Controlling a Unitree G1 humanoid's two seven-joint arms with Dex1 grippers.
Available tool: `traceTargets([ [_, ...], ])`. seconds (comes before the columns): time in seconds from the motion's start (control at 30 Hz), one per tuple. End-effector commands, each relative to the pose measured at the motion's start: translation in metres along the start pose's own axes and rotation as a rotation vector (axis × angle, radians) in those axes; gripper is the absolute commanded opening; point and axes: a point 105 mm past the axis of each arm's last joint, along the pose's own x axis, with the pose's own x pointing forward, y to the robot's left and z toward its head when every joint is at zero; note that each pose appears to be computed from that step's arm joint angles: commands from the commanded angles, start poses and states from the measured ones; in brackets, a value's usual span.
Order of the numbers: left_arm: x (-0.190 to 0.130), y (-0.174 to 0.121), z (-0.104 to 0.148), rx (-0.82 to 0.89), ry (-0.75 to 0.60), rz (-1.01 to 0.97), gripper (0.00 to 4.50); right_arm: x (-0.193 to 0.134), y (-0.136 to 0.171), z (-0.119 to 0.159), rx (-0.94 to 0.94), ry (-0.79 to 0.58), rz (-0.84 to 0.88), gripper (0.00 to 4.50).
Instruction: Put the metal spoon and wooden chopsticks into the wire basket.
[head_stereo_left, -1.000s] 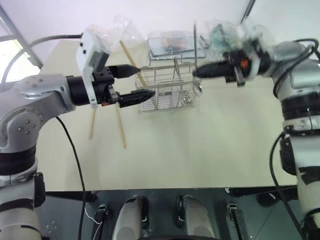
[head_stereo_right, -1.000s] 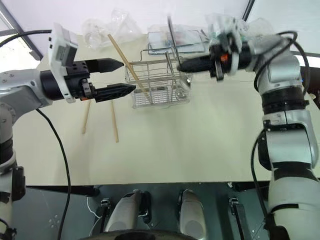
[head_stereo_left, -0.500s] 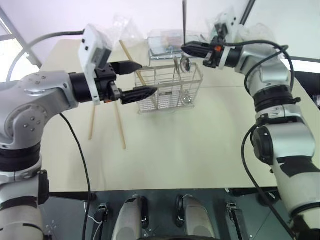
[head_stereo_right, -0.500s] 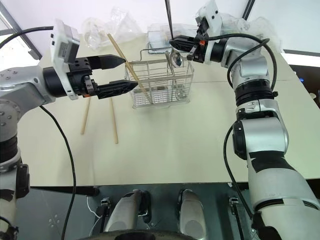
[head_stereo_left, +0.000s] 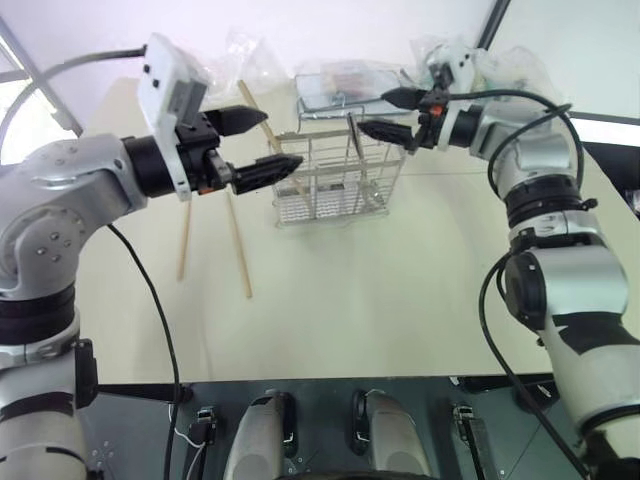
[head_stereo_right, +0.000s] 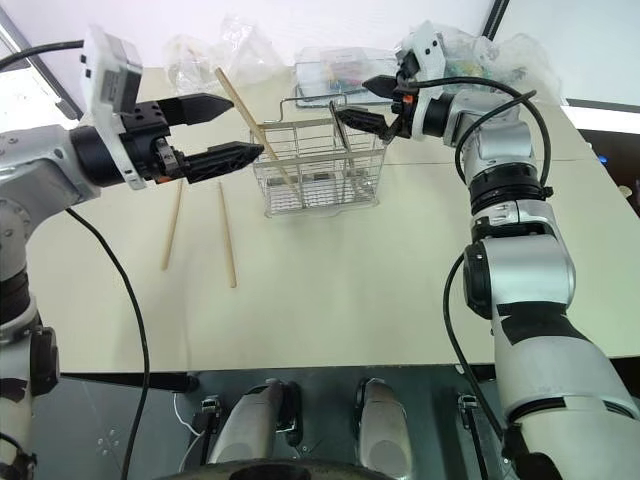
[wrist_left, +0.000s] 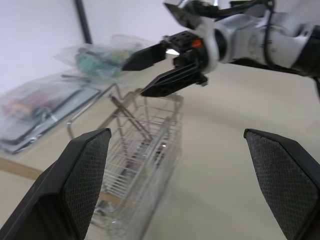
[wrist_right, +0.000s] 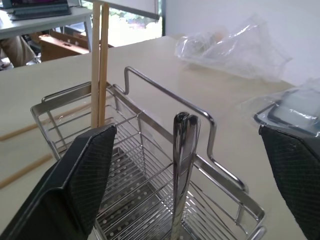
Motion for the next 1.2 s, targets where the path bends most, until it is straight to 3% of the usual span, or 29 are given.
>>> traceTargets([
  [0.03,-0.017,0.039,0.014,-0.019,-0.050,0.274,4.50,-0.021,-0.007,0.055,-0.047,-0.154,-0.022,4.42],
  [0.17,-0.041,0.092,-0.010,-0.217,0.056,0.643,4.50,-0.043,0.008,0.074,-0.006,-0.220,0.097,4.42],
  [0.3,-0.072,0.122,-0.055,-0.257,0.288,0.895,4.50,-0.067,0.054,0.080,0.034,-0.230,0.336,4.42],
  [0.47,-0.071,0.135,-0.108,-0.375,0.462,0.931,4.50,-0.084,0.104,0.053,0.039,-0.135,0.504,4.42],
  [0.57,-0.066,0.146,-0.132,-0.428,0.523,0.930,4.50,-0.089,0.118,0.047,0.054,-0.115,0.531,4.42],
  [0.73,-0.050,0.159,-0.152,-0.498,0.558,0.899,4.50,-0.094,0.122,0.052,0.074,-0.144,0.507,4.42],
  [0.9,-0.031,0.163,-0.165,-0.449,0.599,0.840,4.50,-0.100,0.126,0.055,0.072,-0.165,0.478,4.42],
  [1.2,-0.026,0.158,-0.188,-0.430,0.686,0.801,4.50,-0.103,0.129,0.054,0.074,-0.187,0.425,4.42],
])
